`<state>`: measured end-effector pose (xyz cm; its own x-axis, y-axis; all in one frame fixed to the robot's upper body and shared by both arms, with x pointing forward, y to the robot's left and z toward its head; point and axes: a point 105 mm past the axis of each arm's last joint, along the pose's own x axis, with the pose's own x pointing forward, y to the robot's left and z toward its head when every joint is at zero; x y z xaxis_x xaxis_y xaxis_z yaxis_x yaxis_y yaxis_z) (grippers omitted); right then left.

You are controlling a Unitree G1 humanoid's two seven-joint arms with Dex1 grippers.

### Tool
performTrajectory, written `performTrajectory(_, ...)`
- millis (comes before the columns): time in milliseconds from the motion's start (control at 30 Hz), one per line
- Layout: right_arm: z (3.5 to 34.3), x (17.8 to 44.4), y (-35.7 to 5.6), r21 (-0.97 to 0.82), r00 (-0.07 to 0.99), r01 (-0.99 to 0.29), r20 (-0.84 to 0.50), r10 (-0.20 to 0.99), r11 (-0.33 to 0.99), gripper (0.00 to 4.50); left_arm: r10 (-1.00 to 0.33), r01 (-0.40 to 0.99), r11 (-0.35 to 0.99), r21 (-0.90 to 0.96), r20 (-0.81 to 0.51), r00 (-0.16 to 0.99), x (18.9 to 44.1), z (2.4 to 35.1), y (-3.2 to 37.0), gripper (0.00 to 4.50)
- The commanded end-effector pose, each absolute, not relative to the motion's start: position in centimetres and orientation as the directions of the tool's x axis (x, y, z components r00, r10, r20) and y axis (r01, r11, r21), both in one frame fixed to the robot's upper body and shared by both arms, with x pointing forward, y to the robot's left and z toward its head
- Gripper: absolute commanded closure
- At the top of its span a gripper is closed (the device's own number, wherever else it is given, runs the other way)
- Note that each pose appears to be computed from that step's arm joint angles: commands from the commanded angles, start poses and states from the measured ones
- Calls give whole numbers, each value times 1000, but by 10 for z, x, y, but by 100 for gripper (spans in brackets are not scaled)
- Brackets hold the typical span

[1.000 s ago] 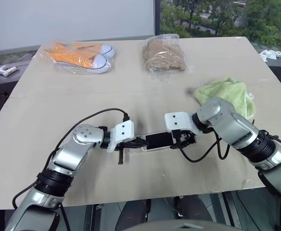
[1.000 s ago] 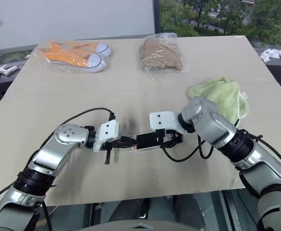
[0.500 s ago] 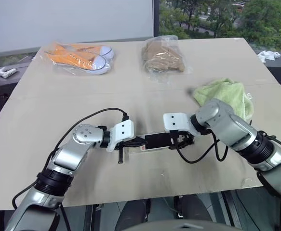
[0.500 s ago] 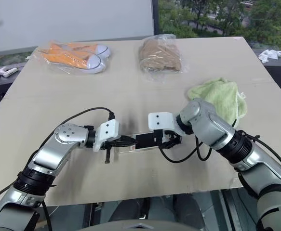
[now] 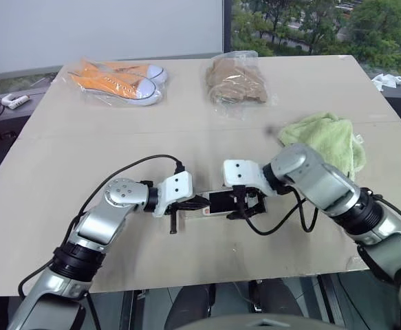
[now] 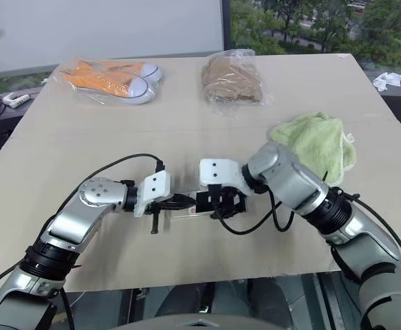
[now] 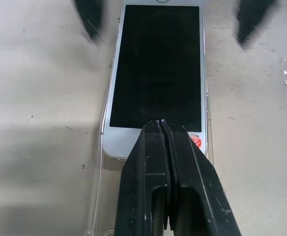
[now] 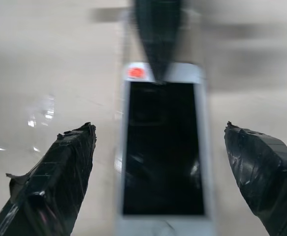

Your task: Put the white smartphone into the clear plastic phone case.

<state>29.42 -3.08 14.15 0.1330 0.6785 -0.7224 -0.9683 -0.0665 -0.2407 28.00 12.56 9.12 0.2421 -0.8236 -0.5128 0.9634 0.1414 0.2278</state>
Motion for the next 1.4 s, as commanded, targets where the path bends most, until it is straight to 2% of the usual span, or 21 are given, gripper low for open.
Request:
performTrajectory(33,171,300,-52,-310,201,-950,-704,682,-40,7,-830,965,166,202,-499,248,280,89,123,450)
performTrajectory(200,187,306,-75,-342,265,-939,-691,673,19,7,-884,957,208,201,-379,272,279,120,121,450)
performTrajectory(333,174,300,-89,-312,256,-950,-722,643,28,174,-857,937,287,198,-385,344,277,139,160,450)
performTrajectory(367,168,298,-90,-304,249,-952,-731,636,23,245,-831,933,305,193,-424,359,275,136,176,450)
performTrajectory(400,165,297,-91,-300,245,-954,-736,632,20,272,-813,930,314,190,-451,367,273,133,186,450)
performTrajectory(433,160,296,-91,-295,241,-955,-743,624,17,334,-784,926,327,188,-493,377,271,128,201,450)
performTrajectory(533,151,296,-92,-295,243,-956,-758,605,14,448,-736,925,337,177,-563,376,264,118,225,450)
performTrajectory(667,137,295,-91,-289,231,-957,-786,573,-9,448,-725,937,324,129,-602,334,256,101,233,450)
performTrajectory(867,131,291,-89,-277,212,-960,-811,545,-39,448,-753,943,300,143,-571,327,266,87,215,450)
performTrajectory(1000,130,293,-91,-288,226,-957,-819,528,-37,448,-794,939,303,163,-501,343,276,85,197,450)
performTrajectory(1400,132,291,-78,-288,219,-957,-803,555,-39,448,-830,965,237,116,-492,263,274,74,177,450)
